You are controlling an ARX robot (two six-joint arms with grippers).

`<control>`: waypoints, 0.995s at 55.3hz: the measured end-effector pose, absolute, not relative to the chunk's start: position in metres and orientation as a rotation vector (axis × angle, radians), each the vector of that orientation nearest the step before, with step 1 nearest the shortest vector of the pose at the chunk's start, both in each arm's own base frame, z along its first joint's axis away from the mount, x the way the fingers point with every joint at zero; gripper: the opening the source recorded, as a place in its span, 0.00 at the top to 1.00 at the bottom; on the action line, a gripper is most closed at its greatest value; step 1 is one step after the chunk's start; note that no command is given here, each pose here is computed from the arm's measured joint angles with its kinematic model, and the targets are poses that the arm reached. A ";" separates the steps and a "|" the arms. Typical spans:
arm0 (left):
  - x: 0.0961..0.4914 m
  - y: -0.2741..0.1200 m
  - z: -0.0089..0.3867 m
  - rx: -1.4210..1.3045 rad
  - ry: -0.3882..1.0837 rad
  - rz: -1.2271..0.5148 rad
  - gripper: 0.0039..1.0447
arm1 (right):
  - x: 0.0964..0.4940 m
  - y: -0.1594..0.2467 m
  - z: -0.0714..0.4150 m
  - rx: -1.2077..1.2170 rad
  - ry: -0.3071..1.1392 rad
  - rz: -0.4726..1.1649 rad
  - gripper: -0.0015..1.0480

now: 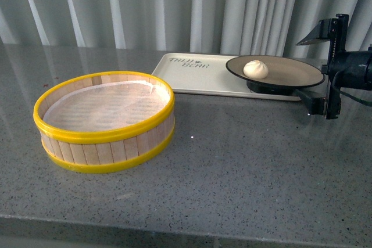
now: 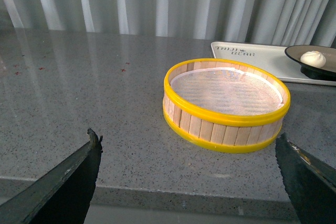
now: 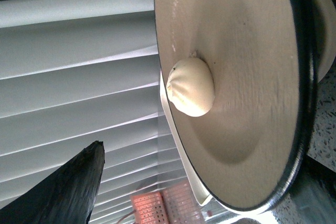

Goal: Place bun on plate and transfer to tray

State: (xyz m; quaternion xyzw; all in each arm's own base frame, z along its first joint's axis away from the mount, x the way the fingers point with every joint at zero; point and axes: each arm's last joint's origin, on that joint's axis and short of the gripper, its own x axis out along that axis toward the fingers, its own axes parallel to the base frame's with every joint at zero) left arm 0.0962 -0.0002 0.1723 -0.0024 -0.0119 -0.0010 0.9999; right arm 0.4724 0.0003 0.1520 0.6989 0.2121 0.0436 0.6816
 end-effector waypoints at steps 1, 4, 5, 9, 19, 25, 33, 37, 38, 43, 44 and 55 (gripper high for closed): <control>0.096 0.000 0.172 -0.005 -0.024 -0.002 0.06 | 0.471 0.001 0.154 1.568 0.474 0.099 0.09; 0.096 0.000 0.172 -0.005 -0.024 -0.002 0.06 | 0.467 0.002 0.158 1.567 0.469 0.100 0.08; 0.096 0.000 0.172 -0.005 -0.024 -0.002 0.06 | 0.465 0.003 0.160 1.567 0.467 0.100 0.08; 0.096 0.000 0.172 -0.005 -0.024 -0.002 0.06 | 0.457 0.007 0.165 1.567 0.463 0.094 0.08; 0.096 0.000 0.172 -0.005 -0.024 -0.002 0.06 | 0.430 0.017 0.184 1.563 0.459 0.092 0.08; 0.096 0.000 0.172 -0.005 -0.024 -0.002 0.06 | 0.408 0.022 0.195 1.558 0.462 0.091 0.08; 0.096 0.000 0.172 -0.005 -0.024 -0.002 0.06 | 0.366 0.022 0.205 1.491 0.442 0.057 0.08; 0.096 0.000 0.172 -0.005 -0.024 -0.002 0.06 | 0.341 0.020 0.210 1.404 0.423 0.002 0.08; 0.096 0.000 0.172 -0.005 -0.024 -0.002 0.06 | 0.333 0.019 0.211 1.371 0.415 -0.023 0.08; 0.096 0.000 0.172 -0.005 -0.024 -0.002 0.06 | 0.298 0.013 0.212 1.219 0.371 -0.112 0.08; 0.096 0.000 0.172 -0.005 -0.024 -0.002 0.06 | 0.289 0.011 0.212 1.186 0.362 -0.147 0.08; 0.096 0.000 0.172 -0.005 -0.024 -0.002 0.06 | 0.246 -0.004 0.212 0.909 0.291 -0.292 0.08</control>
